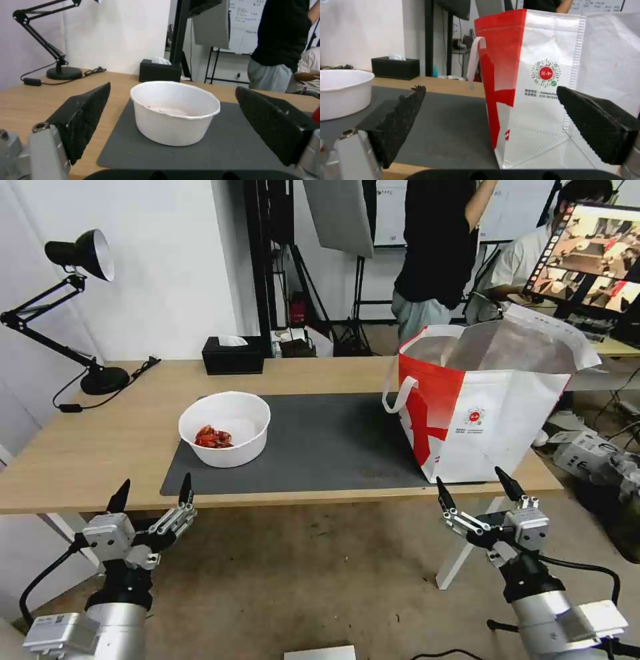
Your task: Pick up the trash from the table and place it into the takeout bag.
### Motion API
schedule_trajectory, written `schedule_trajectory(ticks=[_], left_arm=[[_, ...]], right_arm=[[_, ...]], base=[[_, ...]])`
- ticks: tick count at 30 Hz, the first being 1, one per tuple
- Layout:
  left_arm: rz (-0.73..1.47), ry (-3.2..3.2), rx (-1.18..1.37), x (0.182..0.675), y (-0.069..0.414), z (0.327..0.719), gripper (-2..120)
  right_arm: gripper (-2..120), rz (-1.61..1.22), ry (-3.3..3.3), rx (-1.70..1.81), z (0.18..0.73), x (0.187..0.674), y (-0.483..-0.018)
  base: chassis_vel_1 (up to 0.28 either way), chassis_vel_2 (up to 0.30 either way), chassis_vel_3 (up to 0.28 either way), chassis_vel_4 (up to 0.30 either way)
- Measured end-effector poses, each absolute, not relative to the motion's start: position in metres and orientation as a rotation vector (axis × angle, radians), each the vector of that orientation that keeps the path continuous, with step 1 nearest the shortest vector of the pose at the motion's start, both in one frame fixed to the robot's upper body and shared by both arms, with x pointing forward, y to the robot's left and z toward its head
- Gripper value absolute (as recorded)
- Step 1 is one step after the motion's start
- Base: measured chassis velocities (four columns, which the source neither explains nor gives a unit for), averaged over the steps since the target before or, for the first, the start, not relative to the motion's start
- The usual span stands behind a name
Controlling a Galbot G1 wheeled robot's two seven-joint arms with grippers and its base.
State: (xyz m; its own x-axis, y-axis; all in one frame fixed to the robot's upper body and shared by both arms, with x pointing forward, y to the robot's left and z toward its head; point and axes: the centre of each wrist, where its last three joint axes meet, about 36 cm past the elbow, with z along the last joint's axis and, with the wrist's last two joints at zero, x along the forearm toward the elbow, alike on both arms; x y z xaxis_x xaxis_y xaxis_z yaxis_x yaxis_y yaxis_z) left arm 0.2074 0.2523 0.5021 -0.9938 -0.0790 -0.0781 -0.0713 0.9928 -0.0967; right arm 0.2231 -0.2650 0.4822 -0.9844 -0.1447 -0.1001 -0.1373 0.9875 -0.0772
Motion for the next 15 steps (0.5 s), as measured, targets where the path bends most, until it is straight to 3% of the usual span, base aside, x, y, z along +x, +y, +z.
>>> schedule_trajectory(ticks=[15], left_arm=[[-0.145,3.068,-0.101,0.209,0.2531,0.5031,100]], right_arm=[[100,-0.096,3.037,-0.224,0.4798,0.225,-0.2628]], base=[[0.0,0.0,0.0,0.0]])
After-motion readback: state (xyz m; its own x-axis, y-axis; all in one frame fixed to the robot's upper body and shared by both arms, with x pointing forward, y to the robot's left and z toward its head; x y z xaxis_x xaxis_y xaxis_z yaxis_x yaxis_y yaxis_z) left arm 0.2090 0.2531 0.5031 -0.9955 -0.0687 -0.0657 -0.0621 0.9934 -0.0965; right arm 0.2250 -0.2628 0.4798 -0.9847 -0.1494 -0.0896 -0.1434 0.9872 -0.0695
